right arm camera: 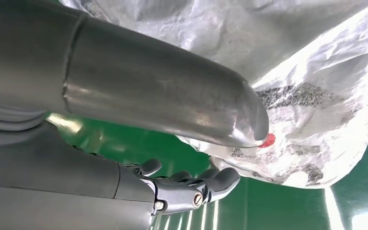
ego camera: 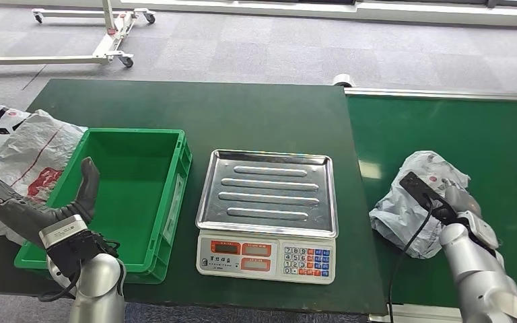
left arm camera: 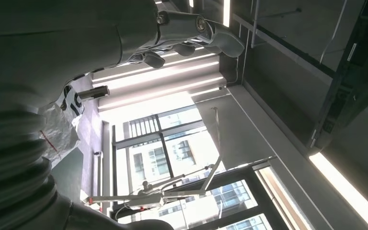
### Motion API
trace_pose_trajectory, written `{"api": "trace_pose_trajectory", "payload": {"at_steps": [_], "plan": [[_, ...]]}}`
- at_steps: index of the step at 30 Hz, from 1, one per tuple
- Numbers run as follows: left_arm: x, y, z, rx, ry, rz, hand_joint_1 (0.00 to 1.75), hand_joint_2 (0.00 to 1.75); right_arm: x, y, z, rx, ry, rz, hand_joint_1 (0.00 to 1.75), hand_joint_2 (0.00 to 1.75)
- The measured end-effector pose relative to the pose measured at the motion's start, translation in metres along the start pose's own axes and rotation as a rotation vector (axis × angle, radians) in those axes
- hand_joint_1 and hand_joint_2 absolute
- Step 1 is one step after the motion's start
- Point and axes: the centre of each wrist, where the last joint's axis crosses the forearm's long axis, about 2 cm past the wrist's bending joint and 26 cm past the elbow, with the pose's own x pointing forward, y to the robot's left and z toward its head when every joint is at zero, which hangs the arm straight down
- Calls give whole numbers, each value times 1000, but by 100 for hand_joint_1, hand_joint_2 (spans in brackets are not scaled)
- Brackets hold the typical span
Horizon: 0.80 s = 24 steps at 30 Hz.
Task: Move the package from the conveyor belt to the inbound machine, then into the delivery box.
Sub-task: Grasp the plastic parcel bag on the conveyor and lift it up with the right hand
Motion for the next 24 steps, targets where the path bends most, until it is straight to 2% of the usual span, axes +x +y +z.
{"api": "trace_pose_trajectory", "payload": {"at_steps": [2,6,14,21,22,24], "plan": [[0,0,0,0,0,0,0,175,0,1,0,14,-5,0,0,0],[0,0,0,0,1,0,0,175,0,5,1,60,-18,2,0,175],[-2,-3,4,-23,5,-7,0,175,-23,32,12,353,-139,75,0,175],[-4,-5,6,-34,11,-11,0,175,-38,43,19,427,-209,94,0,175],[-4,-5,6,-34,12,-10,0,175,-40,44,20,438,-230,91,6,175],[-4,-5,6,-33,14,-9,0,175,-43,46,22,458,-274,84,93,175]]}}
